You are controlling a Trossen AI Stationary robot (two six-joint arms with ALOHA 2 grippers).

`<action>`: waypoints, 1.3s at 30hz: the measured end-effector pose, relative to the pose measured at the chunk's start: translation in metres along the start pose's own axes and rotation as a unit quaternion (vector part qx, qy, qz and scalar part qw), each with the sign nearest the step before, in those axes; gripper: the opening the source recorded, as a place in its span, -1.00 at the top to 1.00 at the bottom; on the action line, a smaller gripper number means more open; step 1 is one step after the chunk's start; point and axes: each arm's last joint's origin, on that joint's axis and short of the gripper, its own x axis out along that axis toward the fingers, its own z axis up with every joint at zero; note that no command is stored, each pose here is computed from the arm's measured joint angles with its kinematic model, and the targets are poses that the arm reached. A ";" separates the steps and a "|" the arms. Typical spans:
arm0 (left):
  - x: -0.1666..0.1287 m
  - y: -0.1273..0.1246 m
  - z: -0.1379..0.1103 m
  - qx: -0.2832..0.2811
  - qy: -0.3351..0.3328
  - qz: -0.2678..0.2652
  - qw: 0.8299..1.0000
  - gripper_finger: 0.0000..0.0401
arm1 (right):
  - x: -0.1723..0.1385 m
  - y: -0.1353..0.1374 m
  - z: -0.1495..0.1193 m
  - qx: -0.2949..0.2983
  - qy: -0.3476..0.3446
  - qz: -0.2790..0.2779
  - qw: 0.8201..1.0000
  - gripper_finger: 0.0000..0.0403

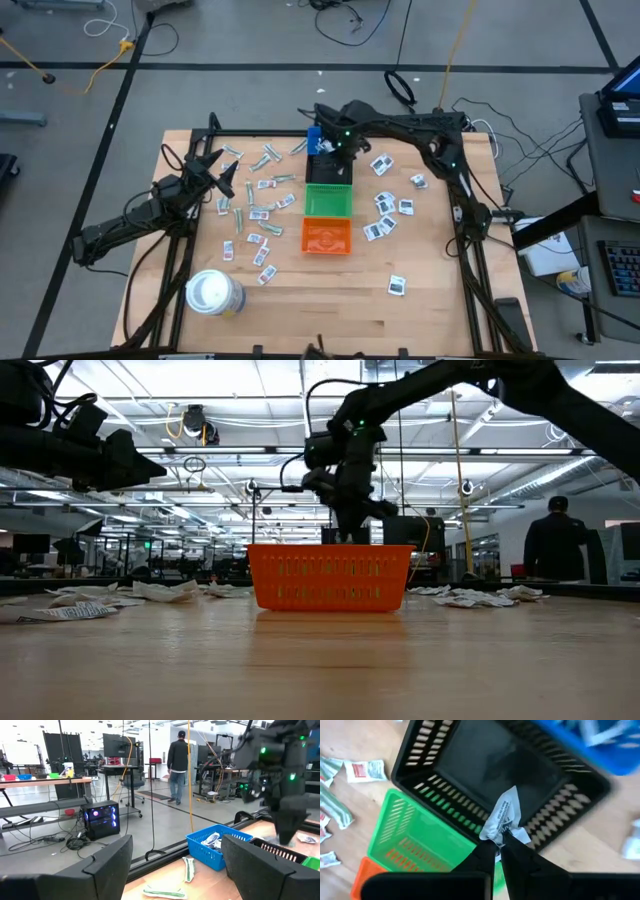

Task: Pick & Place First Aid Supplies
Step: Put the black towelette pack into the black bin

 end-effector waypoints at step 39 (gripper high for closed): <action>0.000 0.000 0.000 0.000 0.000 0.000 1.000 -0.52 | 0.001 0.004 0.000 -0.239 -0.019 -0.024 0.971 -0.06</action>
